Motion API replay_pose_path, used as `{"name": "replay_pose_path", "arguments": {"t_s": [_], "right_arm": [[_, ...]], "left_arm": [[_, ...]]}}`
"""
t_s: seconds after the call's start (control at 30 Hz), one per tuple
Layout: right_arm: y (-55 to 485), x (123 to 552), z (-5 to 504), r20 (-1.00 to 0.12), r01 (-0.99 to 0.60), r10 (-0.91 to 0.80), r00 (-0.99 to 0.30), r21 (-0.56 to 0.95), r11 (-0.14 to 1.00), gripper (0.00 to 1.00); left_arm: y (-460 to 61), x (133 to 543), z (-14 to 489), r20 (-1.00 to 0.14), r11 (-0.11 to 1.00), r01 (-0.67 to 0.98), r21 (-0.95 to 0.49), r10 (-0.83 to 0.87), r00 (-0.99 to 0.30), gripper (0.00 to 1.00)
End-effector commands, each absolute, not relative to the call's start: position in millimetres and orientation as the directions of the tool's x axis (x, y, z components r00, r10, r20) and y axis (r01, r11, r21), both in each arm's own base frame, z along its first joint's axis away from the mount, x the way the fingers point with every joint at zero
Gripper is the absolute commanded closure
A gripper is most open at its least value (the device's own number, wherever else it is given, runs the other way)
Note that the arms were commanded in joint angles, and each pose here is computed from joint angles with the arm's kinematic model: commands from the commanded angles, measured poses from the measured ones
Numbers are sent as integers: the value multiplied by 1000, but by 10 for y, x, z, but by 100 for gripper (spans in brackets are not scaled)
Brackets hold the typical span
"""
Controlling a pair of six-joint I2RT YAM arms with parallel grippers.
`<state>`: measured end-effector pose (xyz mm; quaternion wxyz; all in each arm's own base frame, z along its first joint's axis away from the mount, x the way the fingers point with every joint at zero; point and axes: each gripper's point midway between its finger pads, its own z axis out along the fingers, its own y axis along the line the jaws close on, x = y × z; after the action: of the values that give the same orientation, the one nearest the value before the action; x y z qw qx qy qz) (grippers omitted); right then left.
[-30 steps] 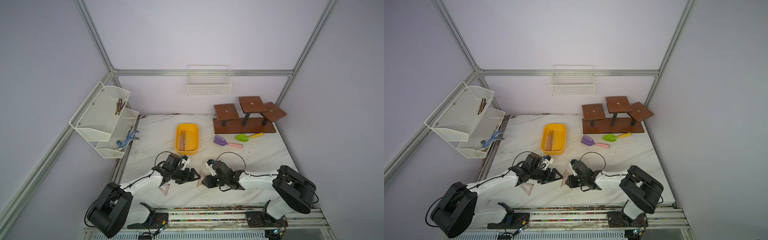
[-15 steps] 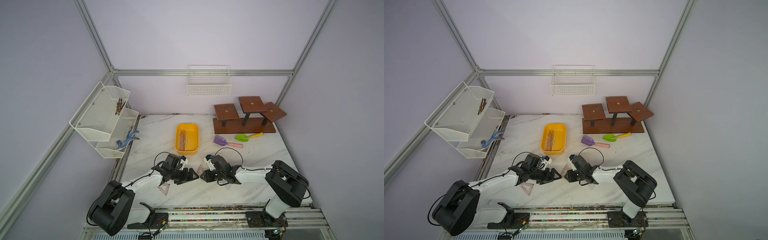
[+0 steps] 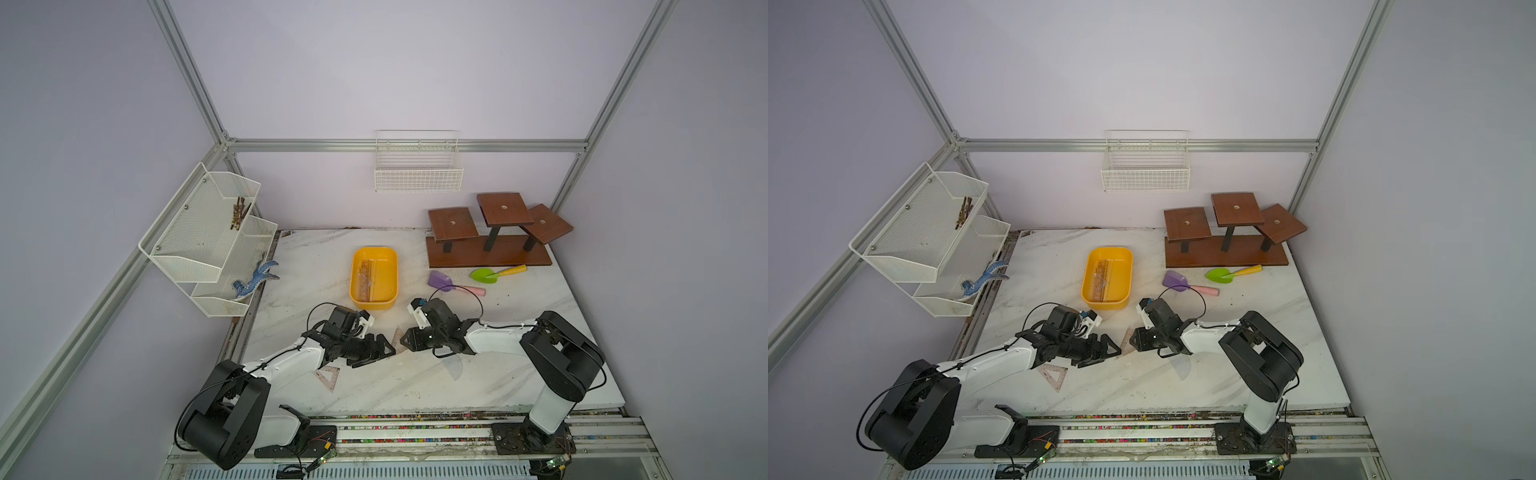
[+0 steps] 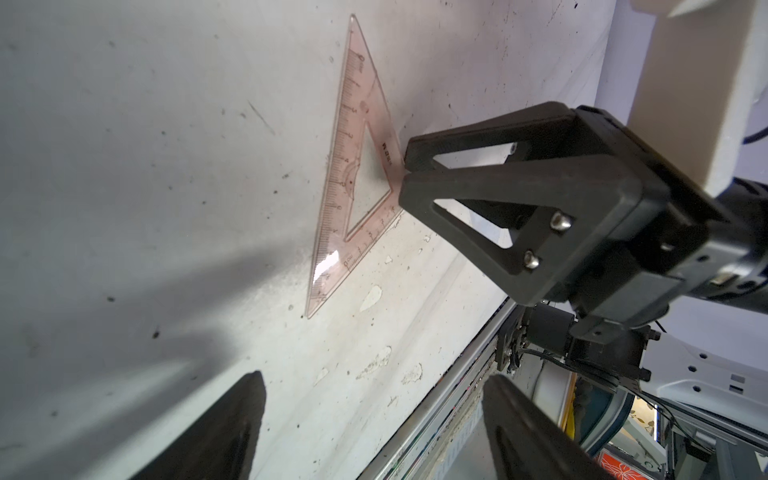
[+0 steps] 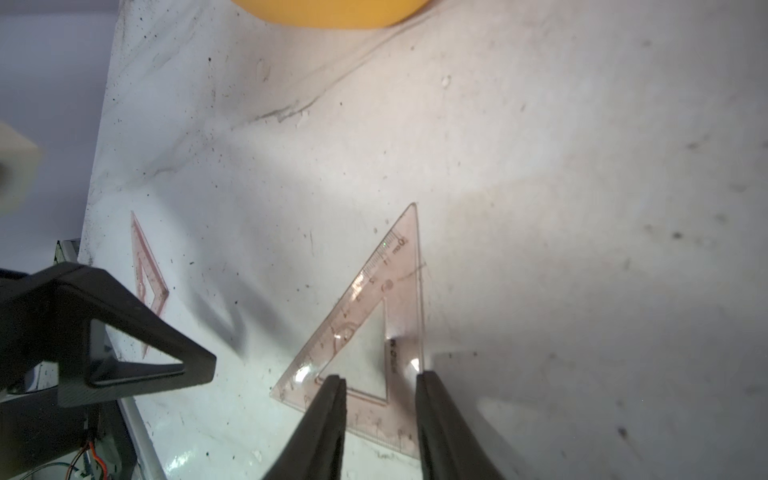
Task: Put the scattered rulers into the storage box
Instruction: Move the ruler to the center of the board.
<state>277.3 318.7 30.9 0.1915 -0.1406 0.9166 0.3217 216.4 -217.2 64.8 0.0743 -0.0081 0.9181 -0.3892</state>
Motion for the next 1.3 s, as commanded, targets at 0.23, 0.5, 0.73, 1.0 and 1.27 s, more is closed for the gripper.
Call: {"name": "replay_pose_path", "arguments": {"t_s": [0.23,0.5,0.73,1.0,1.27], "right_arm": [[3321,2666,-23,-329,-386,-228,-916,575,721,64],[3622,2639,32,-337,-443,-289,-896,645,623,65],[3839,2631,133,-344,-461,-307,-887,692,555,66],[3771,2706,585,-410,-464,-222,-885,726,507,65],[3456,2745,922,-462,-451,-97,-881,764,460,65]], "left_arm": [[-2083,2336,825,-188,698,68,-713,-97,-977,15],[-2052,2336,840,-177,692,55,-720,-106,-978,15],[-2044,2203,742,-120,684,17,-730,-103,-987,14],[-2074,2117,551,-60,714,-13,-700,-76,-995,14],[-2166,2031,426,-27,716,-12,-698,-43,-999,15]]}}
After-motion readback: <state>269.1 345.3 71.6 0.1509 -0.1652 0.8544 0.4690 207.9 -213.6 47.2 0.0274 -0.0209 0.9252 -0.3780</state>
